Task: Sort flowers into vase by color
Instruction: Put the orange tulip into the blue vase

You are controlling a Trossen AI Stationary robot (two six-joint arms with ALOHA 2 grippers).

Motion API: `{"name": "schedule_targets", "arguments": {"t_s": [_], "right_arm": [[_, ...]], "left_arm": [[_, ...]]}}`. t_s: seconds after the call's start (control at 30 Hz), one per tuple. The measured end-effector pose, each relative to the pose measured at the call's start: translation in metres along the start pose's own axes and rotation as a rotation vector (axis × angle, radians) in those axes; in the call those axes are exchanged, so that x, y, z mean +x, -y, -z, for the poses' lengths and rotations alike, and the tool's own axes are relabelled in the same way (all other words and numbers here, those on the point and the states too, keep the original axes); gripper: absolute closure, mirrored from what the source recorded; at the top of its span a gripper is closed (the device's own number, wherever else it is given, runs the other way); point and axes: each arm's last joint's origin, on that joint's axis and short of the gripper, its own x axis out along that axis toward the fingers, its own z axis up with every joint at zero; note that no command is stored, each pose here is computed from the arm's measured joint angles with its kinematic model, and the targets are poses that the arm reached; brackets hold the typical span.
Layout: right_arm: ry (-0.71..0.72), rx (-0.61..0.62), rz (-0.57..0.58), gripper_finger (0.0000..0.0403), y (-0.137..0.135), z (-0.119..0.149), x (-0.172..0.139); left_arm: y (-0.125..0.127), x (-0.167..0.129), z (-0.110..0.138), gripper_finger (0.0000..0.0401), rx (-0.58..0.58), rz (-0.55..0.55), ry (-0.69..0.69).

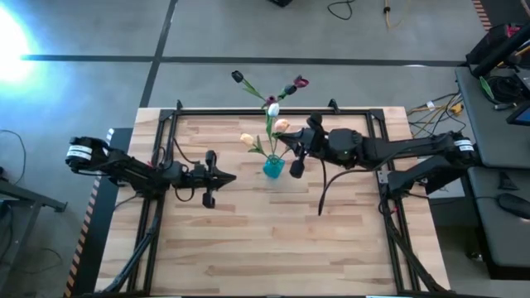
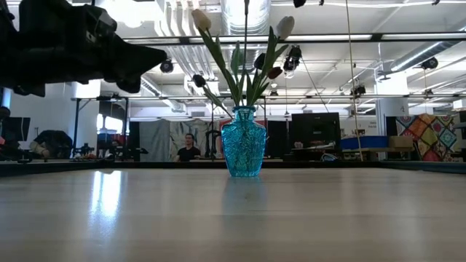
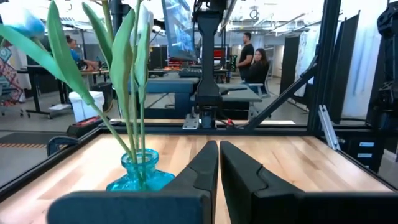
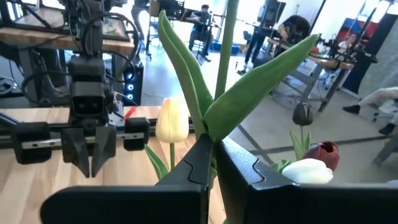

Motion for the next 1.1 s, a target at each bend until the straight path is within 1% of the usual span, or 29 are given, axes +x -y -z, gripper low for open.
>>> {"name": "schedule_targets", "arguments": {"t_s": [0.1, 0.2, 0.5, 0.67, 0.8, 0.9, 1.0, 1.1], "right_arm": [[-0.007, 0.007, -0.001, 0.0390, 0.000, -0.001, 0.000], [-0.024, 0.001, 0.001, 0.0390, 0.000, 0.005, 0.001], [-0.067, 0.043, 0.031, 0.0390, 0.003, 0.034, 0.012], [-0.092, 0.036, 0.032, 0.0390, -0.003, 0.045, 0.024], [-0.094, 0.032, 0.030, 0.0390, -0.008, 0.052, 0.033], [-0.115, 0.023, 0.031, 0.0389, -0.010, 0.058, 0.038], [-0.125, 0.024, 0.037, 0.0379, -0.011, 0.060, 0.040], [-0.131, 0.029, 0.037, 0.0351, -0.011, 0.060, 0.040]], "left_arm": [[0.000, -0.001, 0.001, 0.0397, -0.003, 0.000, -0.005], [0.000, -0.001, 0.001, 0.0397, 0.004, 0.000, -0.003], [-0.001, -0.003, 0.002, 0.0400, 0.015, -0.004, -0.009], [-0.002, -0.008, 0.001, 0.0401, 0.014, -0.009, 0.024], [-0.003, -0.018, 0.003, 0.0401, 0.011, -0.010, 0.042], [-0.003, -0.020, 0.001, 0.0401, 0.009, -0.011, 0.051], [-0.003, -0.020, 0.002, 0.0401, 0.016, -0.012, 0.041], [-0.003, -0.020, 0.002, 0.0401, 0.018, -0.012, 0.042]]}}
